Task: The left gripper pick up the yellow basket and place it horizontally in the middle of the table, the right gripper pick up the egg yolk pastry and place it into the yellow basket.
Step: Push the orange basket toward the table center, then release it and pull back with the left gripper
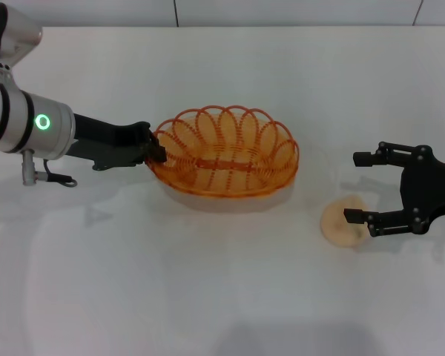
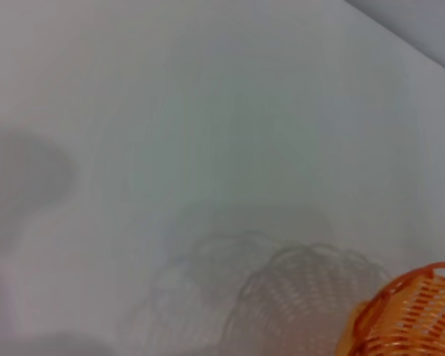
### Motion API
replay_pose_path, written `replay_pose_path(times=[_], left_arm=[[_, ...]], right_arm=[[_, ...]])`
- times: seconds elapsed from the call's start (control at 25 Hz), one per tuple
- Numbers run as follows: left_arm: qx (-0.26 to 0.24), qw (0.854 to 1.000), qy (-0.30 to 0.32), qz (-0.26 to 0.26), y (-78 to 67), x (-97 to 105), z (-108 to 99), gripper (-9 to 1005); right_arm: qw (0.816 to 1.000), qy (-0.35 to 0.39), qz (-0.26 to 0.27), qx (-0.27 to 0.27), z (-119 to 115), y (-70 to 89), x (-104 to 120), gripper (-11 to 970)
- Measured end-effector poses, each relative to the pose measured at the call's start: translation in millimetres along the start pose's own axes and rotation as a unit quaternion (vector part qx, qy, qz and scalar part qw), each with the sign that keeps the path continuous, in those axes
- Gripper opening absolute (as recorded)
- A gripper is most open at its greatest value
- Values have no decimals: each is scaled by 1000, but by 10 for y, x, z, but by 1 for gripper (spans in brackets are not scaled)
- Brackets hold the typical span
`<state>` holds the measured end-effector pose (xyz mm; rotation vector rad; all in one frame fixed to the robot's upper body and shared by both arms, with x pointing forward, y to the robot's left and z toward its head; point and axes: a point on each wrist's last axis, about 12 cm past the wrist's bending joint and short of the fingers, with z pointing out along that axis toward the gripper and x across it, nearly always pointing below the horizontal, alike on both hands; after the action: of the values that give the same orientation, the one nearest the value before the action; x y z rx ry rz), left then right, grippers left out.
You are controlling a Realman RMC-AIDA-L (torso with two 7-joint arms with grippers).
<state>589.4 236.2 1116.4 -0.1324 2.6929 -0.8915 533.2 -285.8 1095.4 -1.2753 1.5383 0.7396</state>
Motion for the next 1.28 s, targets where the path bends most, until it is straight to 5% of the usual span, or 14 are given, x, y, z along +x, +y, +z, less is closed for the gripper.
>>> replay_pose_path(times=[0.84,1.28], left_arm=[[7,1000,8,-12,28,48,58,155],[9,1000,13,-8,45,58,33,611]], right_arm=[[1000,2,-8,0,-5,-1,5,873],[1000,2,-6,0,-5,1,6,873]])
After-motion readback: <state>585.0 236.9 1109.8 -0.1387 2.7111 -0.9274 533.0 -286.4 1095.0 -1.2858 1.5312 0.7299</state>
